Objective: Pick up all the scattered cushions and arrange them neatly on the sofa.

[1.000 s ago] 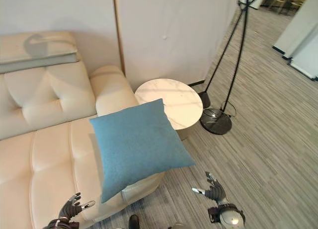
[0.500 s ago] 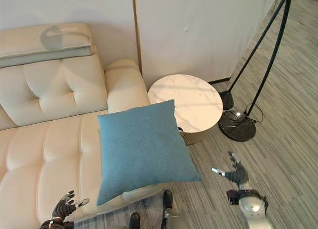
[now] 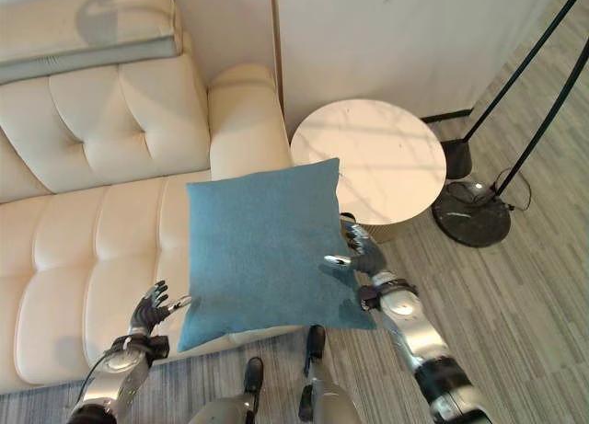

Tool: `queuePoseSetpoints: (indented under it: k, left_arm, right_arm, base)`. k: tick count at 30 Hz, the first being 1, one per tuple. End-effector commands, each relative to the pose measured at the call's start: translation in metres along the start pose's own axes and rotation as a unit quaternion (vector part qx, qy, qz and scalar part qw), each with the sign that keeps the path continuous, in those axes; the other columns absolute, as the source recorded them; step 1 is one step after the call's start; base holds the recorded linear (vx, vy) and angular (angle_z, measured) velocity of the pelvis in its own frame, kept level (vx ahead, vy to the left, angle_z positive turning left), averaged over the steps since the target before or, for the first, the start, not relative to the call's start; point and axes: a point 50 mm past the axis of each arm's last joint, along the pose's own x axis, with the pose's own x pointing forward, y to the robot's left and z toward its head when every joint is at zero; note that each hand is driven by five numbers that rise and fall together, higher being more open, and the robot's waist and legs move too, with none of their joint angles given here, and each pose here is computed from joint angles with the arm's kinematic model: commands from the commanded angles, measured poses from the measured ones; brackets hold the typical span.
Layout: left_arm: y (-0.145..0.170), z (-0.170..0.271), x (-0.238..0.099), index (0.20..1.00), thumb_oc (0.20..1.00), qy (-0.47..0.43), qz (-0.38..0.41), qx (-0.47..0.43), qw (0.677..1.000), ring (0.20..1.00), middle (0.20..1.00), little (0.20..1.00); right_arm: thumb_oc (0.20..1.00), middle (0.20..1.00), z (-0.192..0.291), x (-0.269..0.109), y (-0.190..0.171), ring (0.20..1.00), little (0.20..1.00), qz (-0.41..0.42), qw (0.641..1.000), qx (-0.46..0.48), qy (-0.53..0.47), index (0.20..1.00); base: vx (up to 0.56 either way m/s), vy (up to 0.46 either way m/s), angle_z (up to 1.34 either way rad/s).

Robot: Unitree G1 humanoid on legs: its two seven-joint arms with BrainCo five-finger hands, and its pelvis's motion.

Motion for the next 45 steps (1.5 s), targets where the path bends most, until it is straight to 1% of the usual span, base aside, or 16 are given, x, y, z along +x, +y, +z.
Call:
queuePoseSetpoints:
  k: [1,3,4,7,8,9,10,11,12,15,18,22,25,35,40,45]
  left_arm:
    - [-0.003,0.054,0.025,1.000,1.000,-0.077,0.016,-0.015,0.997,1.000,1.000,1.000]
    - [-0.029,0.092,0.041,1.000,1.000,-0.105,-0.007,-0.002,0.994,1.000,1.000,1.000]
    - [-0.029,0.093,0.041,1.000,1.000,-0.105,-0.007,-0.002,0.994,1.000,1.000,1.000]
    - [-0.064,0.133,0.045,1.000,1.000,-0.152,-0.043,-0.002,0.987,1.000,1.000,1.000]
    - [-0.083,0.149,0.041,1.000,1.000,-0.177,-0.068,-0.011,0.982,1.000,1.000,1.000]
    - [-0.083,0.149,0.041,1.000,1.000,-0.177,-0.068,-0.011,0.982,1.000,1.000,1.000]
    - [-0.089,0.152,0.038,0.533,0.533,-0.186,-0.077,-0.015,0.979,0.533,0.533,0.533]
    - [-0.093,0.153,0.035,0.238,0.238,-0.193,-0.087,-0.020,0.977,0.238,0.238,0.238]
    - [-0.097,0.156,0.032,0.200,0.200,-0.201,-0.093,-0.032,0.975,0.200,0.200,0.200]
    - [-0.107,0.158,0.019,0.200,0.200,-0.219,-0.120,-0.084,0.965,0.200,0.200,0.200]
    - [-0.110,0.157,0.012,0.200,0.200,-0.227,-0.132,-0.106,0.959,0.200,0.200,0.200]
    - [-0.107,0.149,-0.005,0.200,0.200,-0.247,-0.162,-0.126,0.947,0.200,0.200,0.200]
    - [-0.093,0.138,-0.020,0.200,0.200,-0.263,-0.175,-0.115,0.942,0.200,0.200,0.200]
    - [-0.032,0.114,-0.066,0.200,0.200,-0.304,-0.137,-0.132,0.933,0.200,0.200,0.200]
    - [-0.028,0.127,-0.070,0.200,0.200,-0.339,-0.135,-0.114,0.924,0.200,0.200,0.200]
    - [-0.031,0.123,-0.069,0.200,0.200,-0.327,-0.149,-0.110,0.927,0.200,0.200,0.200]
  right_arm:
    - [1.000,1.000,0.037,0.021,0.012,1.000,1.000,0.016,0.998,0.003,-0.057,1.000]
    - [1.000,1.000,0.047,0.041,0.035,1.000,1.000,0.037,0.998,-0.003,-0.046,1.000]
    - [1.000,1.000,0.047,0.041,0.035,1.000,1.000,0.037,0.998,-0.003,-0.046,1.000]
    - [1.000,1.000,0.059,0.050,0.059,1.000,1.000,0.066,0.996,-0.022,-0.051,1.000]
    - [0.934,0.934,0.065,0.050,0.075,0.934,0.934,0.088,0.994,-0.015,-0.060,0.934]
    - [0.934,0.934,0.065,0.050,0.075,0.934,0.934,0.088,0.994,-0.015,-0.061,0.934]
    - [0.423,0.423,0.065,0.049,0.081,0.423,0.423,0.094,0.993,-0.005,-0.064,0.423]
    - [0.200,0.200,0.064,0.047,0.086,0.200,0.200,0.102,0.993,0.017,-0.065,0.200]
    - [0.200,0.200,0.063,0.044,0.092,0.200,0.200,0.109,0.991,0.041,-0.067,0.200]
    - [0.200,0.200,0.058,0.030,0.100,0.200,0.200,0.122,0.981,0.130,-0.079,0.200]
    - [0.200,0.200,0.057,0.024,0.101,0.200,0.200,0.126,0.976,0.153,-0.088,0.200]
    - [0.200,0.200,0.062,0.008,0.094,0.200,0.200,0.141,0.973,0.132,-0.126,0.200]
    - [0.200,0.200,0.062,-0.010,0.084,0.200,0.200,0.158,0.970,0.110,-0.149,0.200]
    - [0.200,0.200,0.074,-0.066,0.064,0.200,0.200,0.180,0.944,0.140,-0.238,0.200]
    - [0.200,0.200,0.096,-0.068,0.064,0.200,0.200,0.181,0.932,0.118,-0.291,0.200]
    - [0.200,0.200,0.091,-0.067,0.054,0.200,0.200,0.148,0.940,0.110,-0.288,0.200]
  base:
    - [-0.08,0.000,0.01]
    - [-0.08,0.001,0.00]
    - [-0.06,0.000,0.04]
    - [-0.02,-0.008,0.03]
    - [0.00,0.000,0.00]
    - [0.00,0.000,0.00]
    - [0.00,0.000,0.00]
    - [0.00,0.000,0.00]
    - [0.00,0.000,0.00]
    - [0.01,0.012,0.00]
    - [0.00,0.000,0.00]
    - [0.07,0.020,-0.03]
    - [0.12,0.030,-0.06]
    - [0.04,0.071,-0.17]
    - [-0.26,0.042,-0.22]
    - [-0.26,-0.101,0.23]
